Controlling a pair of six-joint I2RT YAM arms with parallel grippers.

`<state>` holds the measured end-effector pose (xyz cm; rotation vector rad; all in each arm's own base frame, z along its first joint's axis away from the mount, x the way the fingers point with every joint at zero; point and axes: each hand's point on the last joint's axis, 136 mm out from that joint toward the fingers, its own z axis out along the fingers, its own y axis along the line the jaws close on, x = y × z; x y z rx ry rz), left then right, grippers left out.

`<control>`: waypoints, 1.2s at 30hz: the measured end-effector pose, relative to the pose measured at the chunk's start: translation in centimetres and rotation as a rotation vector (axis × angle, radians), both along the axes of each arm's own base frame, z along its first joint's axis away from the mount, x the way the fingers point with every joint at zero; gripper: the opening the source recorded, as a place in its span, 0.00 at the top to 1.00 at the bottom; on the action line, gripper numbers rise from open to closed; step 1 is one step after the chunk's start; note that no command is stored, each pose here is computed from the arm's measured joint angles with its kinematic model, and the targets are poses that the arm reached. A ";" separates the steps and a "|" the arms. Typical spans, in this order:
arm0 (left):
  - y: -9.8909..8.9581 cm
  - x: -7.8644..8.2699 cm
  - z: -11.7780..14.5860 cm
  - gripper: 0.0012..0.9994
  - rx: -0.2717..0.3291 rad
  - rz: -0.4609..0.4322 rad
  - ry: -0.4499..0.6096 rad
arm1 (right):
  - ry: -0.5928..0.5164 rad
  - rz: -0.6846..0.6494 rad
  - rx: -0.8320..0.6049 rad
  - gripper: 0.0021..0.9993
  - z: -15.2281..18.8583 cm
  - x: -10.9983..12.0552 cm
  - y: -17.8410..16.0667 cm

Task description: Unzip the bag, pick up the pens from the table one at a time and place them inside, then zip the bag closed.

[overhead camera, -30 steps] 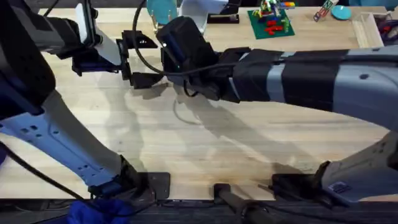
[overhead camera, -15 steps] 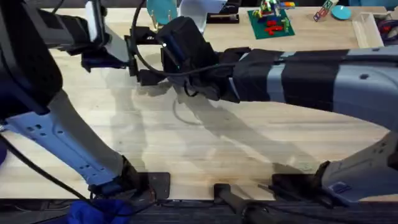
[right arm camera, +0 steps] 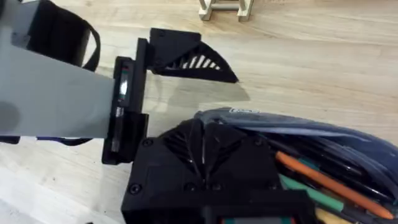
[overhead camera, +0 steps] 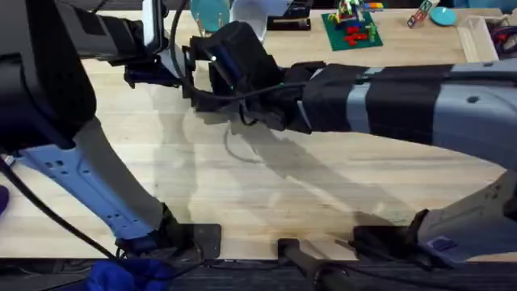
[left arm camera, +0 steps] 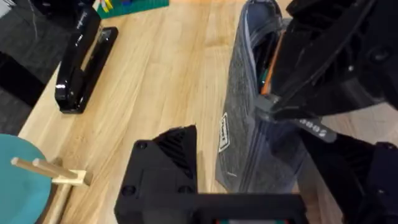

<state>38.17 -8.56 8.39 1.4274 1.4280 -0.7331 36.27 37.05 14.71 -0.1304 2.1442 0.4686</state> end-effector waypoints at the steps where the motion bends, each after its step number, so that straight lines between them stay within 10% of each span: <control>1: 0.0 0.0 -0.1 0.01 0.003 0.001 0.005 | 0.000 0.000 0.000 0.97 0.0 0.0 0.0; 17: 0.1 0.0 -0.2 0.13 0.010 0.007 0.021 | 0.000 0.000 0.000 0.97 0.0 0.0 0.0; 30: 0.0 -0.1 -0.2 0.91 0.001 0.011 0.039 | 0.002 0.000 -0.003 0.97 -0.1 0.0 0.0; 36: 0.0 -0.1 -0.1 0.96 -0.001 0.012 0.040 | 0.002 0.000 -0.004 0.97 -0.1 0.0 0.0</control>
